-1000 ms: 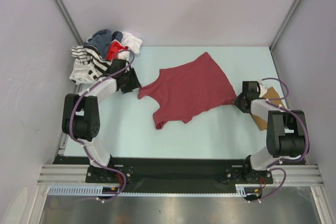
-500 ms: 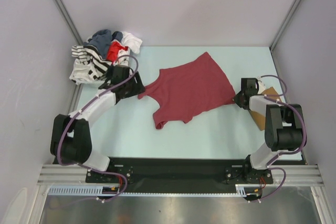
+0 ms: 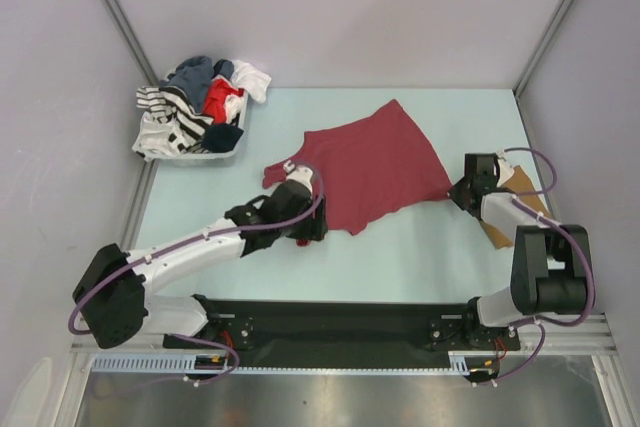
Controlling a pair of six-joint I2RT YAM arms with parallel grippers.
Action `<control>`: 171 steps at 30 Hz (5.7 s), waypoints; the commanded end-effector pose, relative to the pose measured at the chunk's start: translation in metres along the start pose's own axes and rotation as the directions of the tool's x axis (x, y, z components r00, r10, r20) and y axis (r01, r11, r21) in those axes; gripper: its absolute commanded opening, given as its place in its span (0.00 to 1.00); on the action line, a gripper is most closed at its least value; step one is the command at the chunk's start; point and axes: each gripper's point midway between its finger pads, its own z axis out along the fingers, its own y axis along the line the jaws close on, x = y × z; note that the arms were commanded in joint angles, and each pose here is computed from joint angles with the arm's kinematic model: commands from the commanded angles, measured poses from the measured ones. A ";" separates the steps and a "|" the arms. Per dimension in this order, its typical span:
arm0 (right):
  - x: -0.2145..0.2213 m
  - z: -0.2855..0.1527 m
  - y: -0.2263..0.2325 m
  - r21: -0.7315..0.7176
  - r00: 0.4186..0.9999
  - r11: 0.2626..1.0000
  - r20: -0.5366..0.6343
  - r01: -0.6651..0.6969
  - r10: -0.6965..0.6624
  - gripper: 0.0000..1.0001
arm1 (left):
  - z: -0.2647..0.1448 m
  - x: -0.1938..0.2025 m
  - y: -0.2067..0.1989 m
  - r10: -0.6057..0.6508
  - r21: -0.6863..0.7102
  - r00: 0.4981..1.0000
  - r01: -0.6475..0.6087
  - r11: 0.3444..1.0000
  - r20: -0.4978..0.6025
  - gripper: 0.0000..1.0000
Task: Fold and stack the tank tops
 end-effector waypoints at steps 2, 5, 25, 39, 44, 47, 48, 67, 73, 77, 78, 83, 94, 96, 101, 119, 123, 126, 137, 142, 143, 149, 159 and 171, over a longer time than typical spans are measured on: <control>0.014 -0.022 -0.009 -0.014 1.000 1.000 -0.007 0.019 -0.020 0.00 | -0.002 0.026 -0.015 -0.008 0.003 1.000 0.008 1.000 -0.026 0.70; 0.019 -0.032 -0.022 0.002 1.000 1.000 0.005 0.026 -0.026 0.00 | 0.006 0.035 0.007 -0.034 -0.097 0.999 0.030 0.995 -0.036 0.71; 0.028 -0.034 -0.027 -0.027 0.999 0.999 -0.017 0.033 -0.033 0.00 | 0.045 0.058 0.072 -0.065 -0.313 0.995 0.036 0.949 -0.082 0.59; 0.059 -0.048 -0.026 -0.036 0.997 0.999 -0.071 0.037 -0.039 0.00 | -0.001 0.024 0.184 -0.265 -0.599 0.952 0.302 0.742 0.152 0.00; 0.078 -0.058 -0.025 -0.066 0.994 0.997 -0.101 0.036 -0.043 0.00 | -0.037 0.009 0.208 -0.218 -0.729 0.950 0.312 0.609 0.224 0.26; 0.087 -0.065 -0.023 -0.080 0.994 0.996 -0.099 0.037 -0.045 0.00 | -0.039 0.007 0.206 -0.212 -0.738 0.954 0.298 0.605 0.212 0.70; 0.092 -0.069 -0.023 -0.085 0.993 0.995 -0.106 0.049 -0.058 0.00 | -0.044 0.008 0.209 -0.194 -0.762 0.959 0.283 0.582 0.208 0.75; 0.088 -0.078 -0.043 0.008 0.995 0.998 -0.065 0.070 -0.069 0.00 | -0.055 0.024 0.153 -0.010 -0.841 0.997 0.070 0.537 0.077 0.99; 0.091 -0.075 -0.042 0.009 0.994 0.997 -0.079 0.076 -0.075 0.00 | -0.029 0.030 0.052 -0.027 -0.364 0.991 0.073 0.929 0.131 0.86; 0.096 -0.074 -0.043 0.005 0.994 0.998 -0.095 0.057 -0.057 0.00 | -0.033 0.041 -0.012 -0.071 -0.063 0.987 0.081 0.995 0.141 0.82; 0.097 -0.075 -0.043 0.001 0.994 0.999 -0.096 0.050 -0.050 0.00 | -0.035 0.040 -0.021 -0.082 -0.034 0.986 0.088 0.996 0.143 0.83; 0.097 -0.077 -0.044 -0.017 0.995 0.999 -0.087 0.040 -0.041 0.00 | -0.019 0.059 -0.045 -0.153 0.030 0.987 0.151 0.988 0.056 0.87; 0.096 -0.077 -0.041 -0.027 0.996 0.999 -0.083 0.042 -0.044 0.00 | 0.015 0.056 -0.061 -0.279 0.019 0.957 0.279 0.960 0.083 0.66; 0.096 -0.077 -0.041 -0.028 0.995 0.999 -0.084 0.047 -0.049 0.00 | 0.018 0.056 -0.055 -0.263 -0.040 0.961 0.267 0.963 0.081 0.66; 0.094 -0.078 -0.040 -0.032 0.995 0.998 -0.079 0.051 -0.053 0.00 | 0.040 0.066 -0.046 -0.258 -0.080 0.966 0.259 0.963 0.022 0.55; 0.093 -0.079 -0.039 -0.035 0.996 0.998 -0.074 0.056 -0.058 0.00 | 0.067 0.071 -0.005 -0.272 -0.226 0.962 0.271 0.935 0.031 0.39; 0.092 -0.079 -0.040 -0.032 0.996 0.998 -0.071 0.053 -0.055 0.00 | 0.072 0.075 -0.008 -0.263 -0.211 0.965 0.257 0.943 0.003 0.10; 0.090 -0.080 -0.039 -0.033 0.996 0.998 -0.069 0.057 -0.059 0.00 | 0.071 0.079 -0.009 -0.257 -0.219 0.966 0.247 0.944 -0.020 0.00; 0.081 -0.098 -0.050 0.067 0.993 0.995 -0.090 0.079 -0.073 0.00 | 0.042 0.106 -0.008 -0.234 -0.165 0.965 0.214 0.963 -0.118 0.00; 0.082 -0.102 -0.050 0.038 0.995 0.998 -0.082 0.059 -0.056 0.00 | 0.028 0.106 -0.014 -0.213 -0.130 0.967 0.196 0.972 -0.138 0.00; 0.081 -0.102 -0.049 0.037 0.995 0.998 -0.079 0.058 -0.055 0.00 | 0.027 0.105 -0.016 -0.208 -0.118 0.968 0.192 0.974 -0.141 0.00; 0.072 -0.103 -0.040 0.036 0.995 0.997 -0.069 0.071 -0.069 0.00 | 0.023 0.091 -0.027 -0.181 -0.057 0.969 0.174 0.983 -0.168 0.00; 0.056 -0.097 -0.011 -0.006 0.991 0.993 -0.053 0.119 -0.119 0.00 | 0.016 0.050 -0.021 -0.160 -0.032 0.981 0.158 0.987 -0.112 0.00; 0.030 -0.082 0.014 0.003 0.980 0.981 -0.047 0.192 -0.192 0.00 | 0.025 0.023 -0.013 -0.133 -0.042 0.985 0.129 0.991 -0.114 0.00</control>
